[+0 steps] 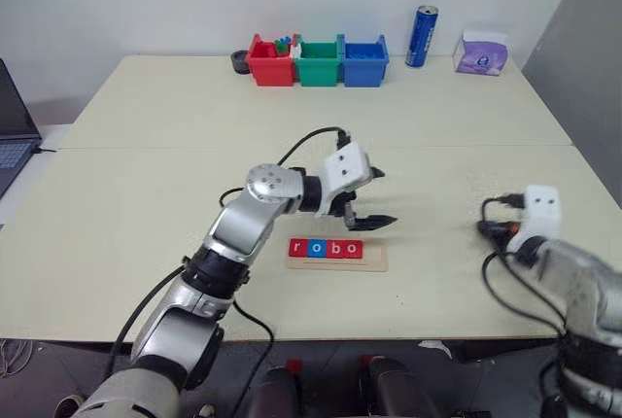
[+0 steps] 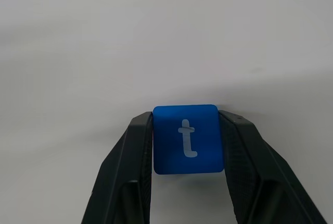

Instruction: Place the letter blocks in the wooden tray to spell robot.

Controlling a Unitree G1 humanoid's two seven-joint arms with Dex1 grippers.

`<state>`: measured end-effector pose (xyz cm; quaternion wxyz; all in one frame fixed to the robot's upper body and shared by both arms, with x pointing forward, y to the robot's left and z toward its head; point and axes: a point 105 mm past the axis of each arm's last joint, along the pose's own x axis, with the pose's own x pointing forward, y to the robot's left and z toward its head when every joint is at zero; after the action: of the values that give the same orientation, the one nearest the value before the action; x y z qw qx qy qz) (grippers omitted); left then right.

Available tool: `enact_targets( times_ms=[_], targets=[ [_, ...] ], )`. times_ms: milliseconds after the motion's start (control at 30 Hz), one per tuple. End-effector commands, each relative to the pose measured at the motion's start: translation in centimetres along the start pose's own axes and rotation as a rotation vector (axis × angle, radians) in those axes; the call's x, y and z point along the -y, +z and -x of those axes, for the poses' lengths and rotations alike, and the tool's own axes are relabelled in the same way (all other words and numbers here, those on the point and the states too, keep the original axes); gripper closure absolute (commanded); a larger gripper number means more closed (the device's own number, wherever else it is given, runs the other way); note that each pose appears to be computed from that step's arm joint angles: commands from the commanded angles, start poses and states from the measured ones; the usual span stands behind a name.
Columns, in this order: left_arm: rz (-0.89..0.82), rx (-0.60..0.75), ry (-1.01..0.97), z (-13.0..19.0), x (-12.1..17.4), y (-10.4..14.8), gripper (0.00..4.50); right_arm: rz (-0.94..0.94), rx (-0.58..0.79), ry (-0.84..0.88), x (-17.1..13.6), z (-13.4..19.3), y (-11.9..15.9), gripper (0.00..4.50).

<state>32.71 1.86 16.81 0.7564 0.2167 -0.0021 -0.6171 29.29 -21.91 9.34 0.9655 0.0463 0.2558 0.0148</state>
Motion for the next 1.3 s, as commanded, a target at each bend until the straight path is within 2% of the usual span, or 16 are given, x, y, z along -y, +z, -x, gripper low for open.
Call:
enact_targets(
  times_ms=[33,200,333,500,600,767,800,900,1033,1167,1300],
  targets=[
    [-0.044,0.058,-0.04,1.8,0.7,1.1,0.0,0.022,0.076,0.002,-3.8,1.7,0.1,3.03],
    [-0.087,0.0,-0.109,3.5,2.0,-0.6,0.0,-0.016,0.086,-0.04,-6.1,1.6,-1.2,3.03],
    [-0.105,-0.025,-0.12,3.6,2.4,-1.5,0.0,-0.051,0.085,-0.051,-7.1,1.3,-2.0,3.03],
    [-0.106,-0.014,-0.118,3.4,2.5,-1.5,0.0,-0.121,0.07,-0.088,-6.8,0.9,-2.8,3.03],
    [-0.104,-0.009,-0.114,3.3,2.5,-1.3,0.0,-0.141,0.121,-0.089,-6.8,1.1,-1.9,2.03],
    [-0.095,-0.016,-0.102,3.3,2.5,-1.4,0.0,-0.108,0.253,-0.051,-7.3,2.1,1.6,0.24],
    [-0.094,-0.017,-0.101,3.4,2.5,-1.4,0.0,-0.085,0.272,-0.034,-7.4,2.4,2.1,0.06],
    [-0.088,-0.026,-0.085,3.6,2.3,-1.5,0.0,0.016,0.322,0.128,-8.3,3.0,4.2,0.06],
    [-0.084,-0.036,-0.065,3.6,2.0,-1.6,0.0,0.149,0.277,0.377,-9.1,3.6,4.7,0.06],
    [-0.084,-0.04,-0.062,3.6,2.0,-1.6,0.0,0.49,0.092,0.591,-8.1,4.6,2.4,0.06],
    [-0.086,-0.042,-0.057,3.5,2.0,-1.6,0.0,0.723,-0.026,0.628,-6.1,3.8,0.6,0.06]
  ],
)
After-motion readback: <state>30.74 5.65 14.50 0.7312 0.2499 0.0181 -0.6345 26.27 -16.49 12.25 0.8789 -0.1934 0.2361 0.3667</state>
